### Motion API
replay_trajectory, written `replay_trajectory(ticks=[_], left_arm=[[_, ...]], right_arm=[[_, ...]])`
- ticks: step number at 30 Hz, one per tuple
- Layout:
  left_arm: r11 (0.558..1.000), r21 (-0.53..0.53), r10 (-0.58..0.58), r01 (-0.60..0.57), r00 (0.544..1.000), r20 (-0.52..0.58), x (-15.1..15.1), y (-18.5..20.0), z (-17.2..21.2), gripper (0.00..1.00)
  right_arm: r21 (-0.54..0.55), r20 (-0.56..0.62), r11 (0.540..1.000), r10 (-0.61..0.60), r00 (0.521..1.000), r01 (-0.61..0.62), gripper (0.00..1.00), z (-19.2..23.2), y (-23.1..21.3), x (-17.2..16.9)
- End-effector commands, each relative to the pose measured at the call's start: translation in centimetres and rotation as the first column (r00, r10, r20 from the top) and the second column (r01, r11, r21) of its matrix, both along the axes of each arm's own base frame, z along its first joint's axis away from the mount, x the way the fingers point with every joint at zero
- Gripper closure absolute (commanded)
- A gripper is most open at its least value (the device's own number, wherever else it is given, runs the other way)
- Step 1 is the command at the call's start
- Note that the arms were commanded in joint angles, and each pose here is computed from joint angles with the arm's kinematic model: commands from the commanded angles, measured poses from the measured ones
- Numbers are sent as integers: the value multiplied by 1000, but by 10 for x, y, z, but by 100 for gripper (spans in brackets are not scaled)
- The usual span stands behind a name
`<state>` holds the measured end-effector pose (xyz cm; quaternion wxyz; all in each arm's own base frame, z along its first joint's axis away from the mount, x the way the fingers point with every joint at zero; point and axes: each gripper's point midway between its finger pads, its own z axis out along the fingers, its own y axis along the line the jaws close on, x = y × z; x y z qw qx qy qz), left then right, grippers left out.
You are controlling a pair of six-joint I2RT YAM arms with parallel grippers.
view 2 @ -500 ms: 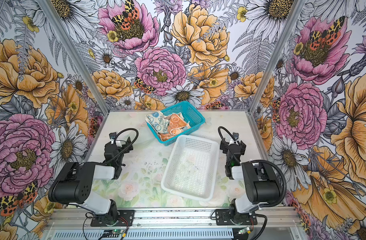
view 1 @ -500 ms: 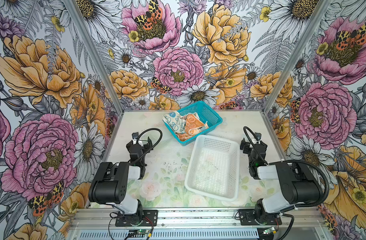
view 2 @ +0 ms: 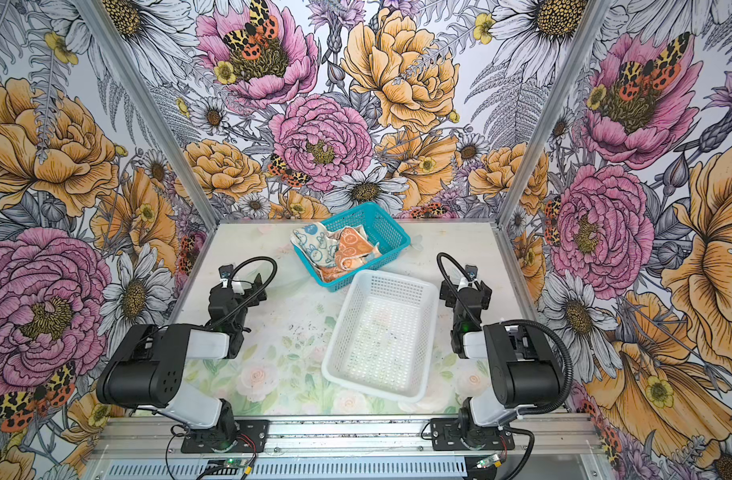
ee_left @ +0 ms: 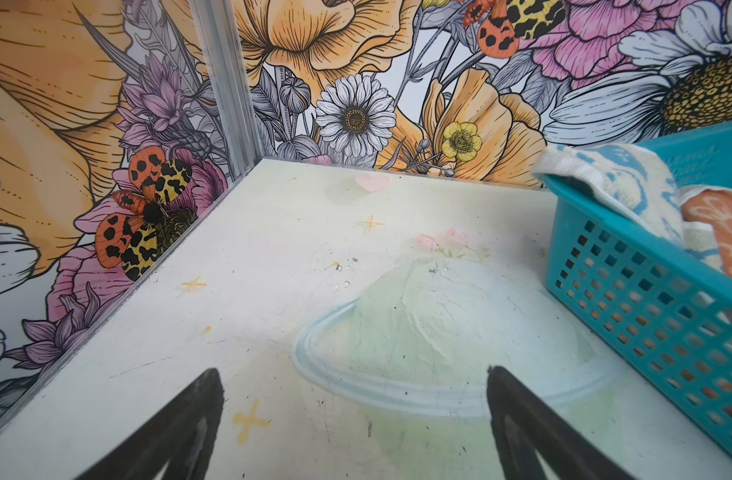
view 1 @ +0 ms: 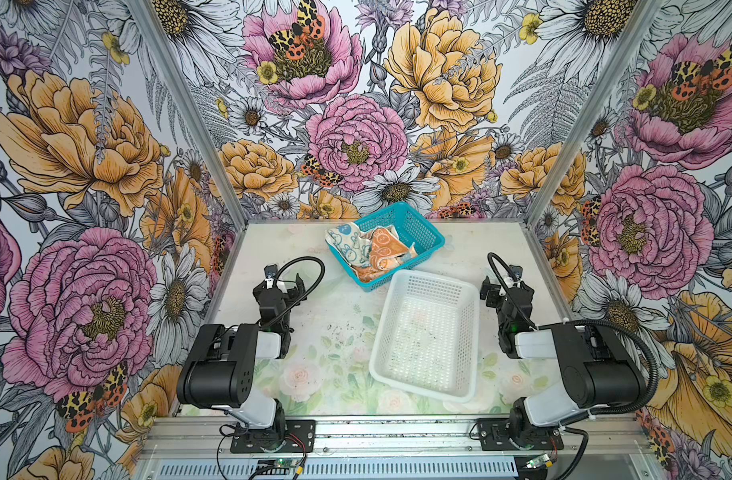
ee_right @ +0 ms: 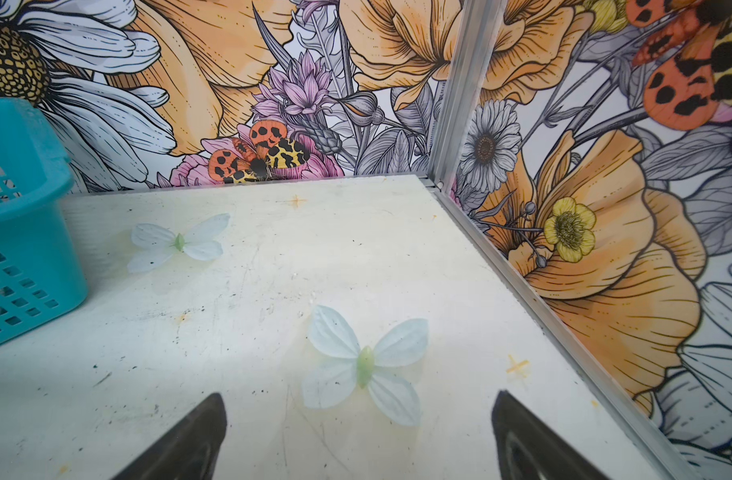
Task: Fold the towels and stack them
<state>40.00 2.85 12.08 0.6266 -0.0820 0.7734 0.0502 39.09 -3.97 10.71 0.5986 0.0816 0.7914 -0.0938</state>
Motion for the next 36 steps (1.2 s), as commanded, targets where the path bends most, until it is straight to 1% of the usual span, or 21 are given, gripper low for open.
replay_trajectory(ticks=[1, 12, 16, 17, 18, 19, 20, 21, 23, 25, 26, 28, 31, 33, 34, 36], left_arm=[[1000, 6, -22, 21, 999, 30, 4, -3, 9, 1], [999, -8, -32, 32, 999, 33, 3, -1, 9, 1], [998, -24, 64, -63, 996, 56, -5, 14, 16, 1], [996, -25, 86, -85, 994, 66, -7, 17, 18, 1], [996, -28, 89, -87, 993, 72, -10, 17, 20, 1], [996, -25, 91, -89, 993, 80, -10, 17, 23, 1], [993, -13, 115, -114, 991, 73, -11, 19, 27, 1], [990, 0, 144, -144, 988, 59, -12, 20, 33, 1], [986, 15, 167, -169, 983, 72, -18, 20, 48, 1], [975, 33, 217, -220, 973, 79, -24, 22, 61, 1], [973, 38, 224, -228, 971, 84, -26, 20, 70, 1], [976, 12, 215, -217, 974, 77, -26, 14, 82, 1], [986, -28, 166, -164, 984, 70, -20, -4, 98, 1], [992, -37, 123, -122, 992, 27, -11, -19, 99, 1], [989, -44, 142, -142, 990, 3, -6, -21, 99, 1], [991, -56, 115, -119, 990, -82, 8, -37, 91, 1]], right_arm=[[12, 27, 1000, 7, 1000, -7, 1, 9, 1, 6], [12, 19, 1000, 6, 1000, -6, 0, 8, 1, 7], [11, 23, 1000, 4, 1000, -4, 1, 9, 0, 6], [9, 29, 1000, -5, 1000, 5, 1, 10, -1, 5], [8, 32, 999, -45, 998, 45, 1, 13, -6, 3], [22, 30, 999, -47, 998, 46, 0, 15, -8, 1], [22, 38, 999, -38, 999, 37, 1, 16, -7, 1], [16, 39, 999, -37, 999, 36, 0, 16, -6, 2], [4, 42, 1000, -26, 999, 26, 0, 18, -2, 1], [-20, 40, 998, -65, 997, 66, 1, 28, -4, -3], [-26, 36, 997, -77, 996, 78, 0, 35, -5, -4], [-21, 34, 990, -139, 990, 140, 0, 42, -14, -7], [-23, 36, 973, -228, 973, 229, 0, 48, -27, -12], [-23, 44, 960, -279, 959, 280, 0, 58, -33, -16], [-15, 53, 953, -302, 952, 303, 0, 66, -35, -17], [-5, 62, 950, -310, 949, 311, 1, 87, -36, -13]])
